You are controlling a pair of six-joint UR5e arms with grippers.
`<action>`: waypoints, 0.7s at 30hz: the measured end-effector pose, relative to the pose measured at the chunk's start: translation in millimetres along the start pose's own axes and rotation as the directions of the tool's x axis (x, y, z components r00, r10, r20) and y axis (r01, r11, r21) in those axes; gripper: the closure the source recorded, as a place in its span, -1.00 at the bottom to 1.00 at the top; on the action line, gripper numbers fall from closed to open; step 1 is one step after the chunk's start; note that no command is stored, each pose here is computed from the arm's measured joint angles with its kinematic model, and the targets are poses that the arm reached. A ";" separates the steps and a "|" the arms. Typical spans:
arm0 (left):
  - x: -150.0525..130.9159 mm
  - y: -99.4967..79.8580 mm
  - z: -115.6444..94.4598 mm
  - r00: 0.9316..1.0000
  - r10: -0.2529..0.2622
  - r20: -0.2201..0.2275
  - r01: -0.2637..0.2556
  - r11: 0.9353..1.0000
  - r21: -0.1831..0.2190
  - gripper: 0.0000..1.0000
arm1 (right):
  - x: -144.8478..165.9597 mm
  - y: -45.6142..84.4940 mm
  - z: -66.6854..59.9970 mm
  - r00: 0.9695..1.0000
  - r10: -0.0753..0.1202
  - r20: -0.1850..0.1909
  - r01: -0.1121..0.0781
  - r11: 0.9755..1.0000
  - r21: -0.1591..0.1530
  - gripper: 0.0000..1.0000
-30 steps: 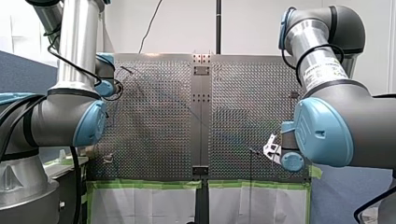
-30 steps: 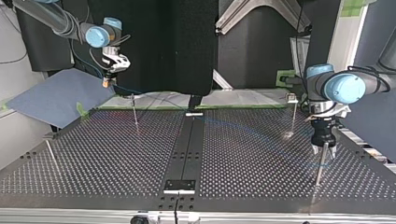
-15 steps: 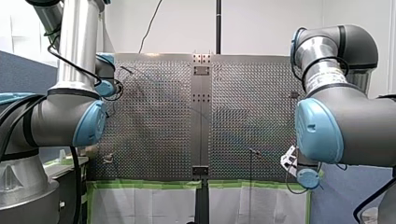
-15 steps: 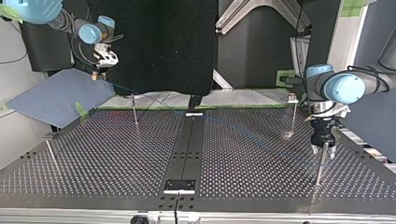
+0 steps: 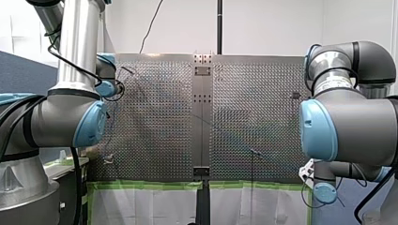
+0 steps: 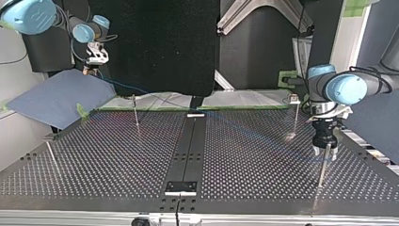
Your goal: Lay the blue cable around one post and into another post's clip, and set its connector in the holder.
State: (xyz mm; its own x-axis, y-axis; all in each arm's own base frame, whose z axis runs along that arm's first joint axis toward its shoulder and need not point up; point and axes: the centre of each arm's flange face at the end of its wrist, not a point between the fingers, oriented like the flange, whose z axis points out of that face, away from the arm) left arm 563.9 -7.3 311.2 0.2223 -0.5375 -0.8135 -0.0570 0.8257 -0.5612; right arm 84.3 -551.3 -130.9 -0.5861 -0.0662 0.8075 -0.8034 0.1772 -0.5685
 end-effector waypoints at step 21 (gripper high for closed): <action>0.1 0.1 0.0 1.000 0.000 0.000 0.000 1.000 0.000 -0.97 | -55.6 43.1 -12.8 0.987 -0.118 0.107 0.115 0.993 0.040 1.00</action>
State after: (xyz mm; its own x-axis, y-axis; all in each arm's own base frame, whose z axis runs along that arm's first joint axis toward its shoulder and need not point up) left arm 563.9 -7.4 311.0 0.2220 -0.5376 -0.8135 -0.0571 0.8257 -0.5612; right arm 83.6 -527.4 -198.2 -0.4947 -0.1913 0.8477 -0.8689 0.1289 -0.4780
